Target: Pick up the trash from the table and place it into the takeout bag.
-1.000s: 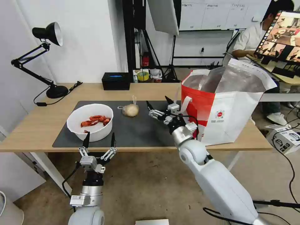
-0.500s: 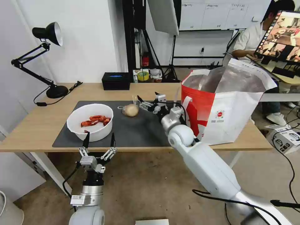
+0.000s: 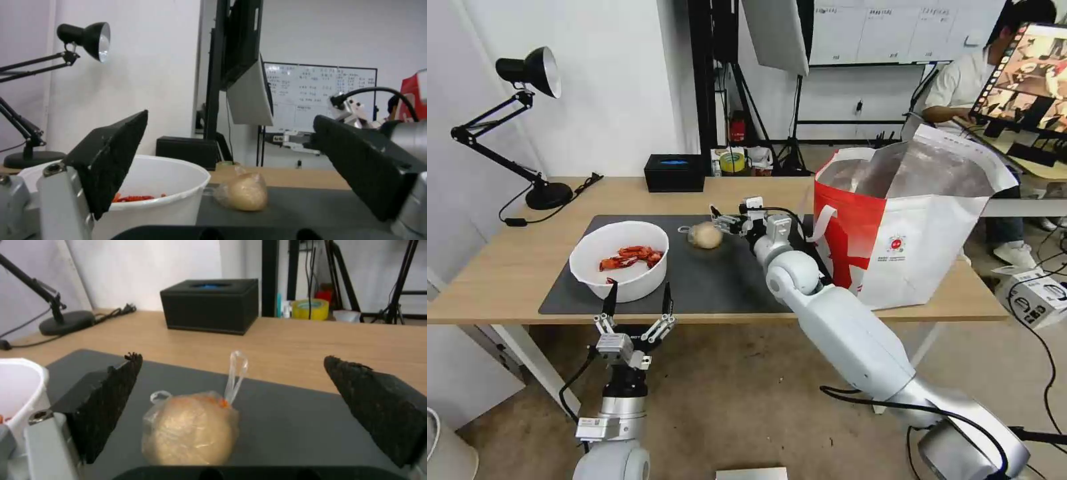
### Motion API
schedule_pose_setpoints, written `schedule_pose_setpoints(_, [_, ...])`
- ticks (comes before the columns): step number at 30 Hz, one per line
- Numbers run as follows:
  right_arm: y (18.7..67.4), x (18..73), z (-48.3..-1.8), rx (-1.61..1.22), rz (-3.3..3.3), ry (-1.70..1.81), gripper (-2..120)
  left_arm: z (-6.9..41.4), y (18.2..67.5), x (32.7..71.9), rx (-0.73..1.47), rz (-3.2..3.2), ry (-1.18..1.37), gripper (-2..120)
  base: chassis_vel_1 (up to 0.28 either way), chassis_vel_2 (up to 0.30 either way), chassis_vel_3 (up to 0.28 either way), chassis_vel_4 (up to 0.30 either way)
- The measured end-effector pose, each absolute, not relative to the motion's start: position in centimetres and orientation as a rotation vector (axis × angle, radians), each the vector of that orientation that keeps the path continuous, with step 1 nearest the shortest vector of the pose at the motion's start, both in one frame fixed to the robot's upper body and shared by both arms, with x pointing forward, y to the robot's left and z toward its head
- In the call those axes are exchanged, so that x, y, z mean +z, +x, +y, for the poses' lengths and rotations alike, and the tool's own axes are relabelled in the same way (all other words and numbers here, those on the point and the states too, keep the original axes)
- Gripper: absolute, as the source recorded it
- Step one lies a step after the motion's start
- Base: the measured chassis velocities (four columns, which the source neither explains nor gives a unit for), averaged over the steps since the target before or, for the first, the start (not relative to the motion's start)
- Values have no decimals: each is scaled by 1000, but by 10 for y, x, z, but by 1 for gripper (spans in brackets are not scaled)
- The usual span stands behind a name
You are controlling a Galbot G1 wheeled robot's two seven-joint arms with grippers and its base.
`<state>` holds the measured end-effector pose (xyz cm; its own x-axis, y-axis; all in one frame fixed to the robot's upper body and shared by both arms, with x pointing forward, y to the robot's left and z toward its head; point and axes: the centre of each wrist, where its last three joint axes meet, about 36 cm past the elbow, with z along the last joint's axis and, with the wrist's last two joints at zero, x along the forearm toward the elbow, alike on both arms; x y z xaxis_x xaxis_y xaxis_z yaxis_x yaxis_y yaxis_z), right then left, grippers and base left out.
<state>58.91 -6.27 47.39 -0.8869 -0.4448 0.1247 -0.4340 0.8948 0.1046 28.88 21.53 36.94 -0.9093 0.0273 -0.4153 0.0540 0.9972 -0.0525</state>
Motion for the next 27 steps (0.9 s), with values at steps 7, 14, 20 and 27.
schedule_pose_setpoints(7, [601, 475, -37, -98, -2826, 647, 100, 215, 288, 368, -86, 2713, 54, 100, 0, 0, 0, 0])
schedule_pose_setpoints(14, [615, 465, -15, -68, -2776, 609, 100, 217, 289, 368, -88, 2711, 47, 100, 0, 0, 0, 0])
schedule_pose_setpoints(20, [623, 457, -2, -41, -2758, 597, 100, 218, 289, 367, -88, 2711, 41, 100, 0, 0, 0, 0])
schedule_pose_setpoints(27, [629, 451, 8, -32, -2744, 598, 100, 219, 290, 366, -88, 2711, 38, 100, 0, 0, 0, 0])
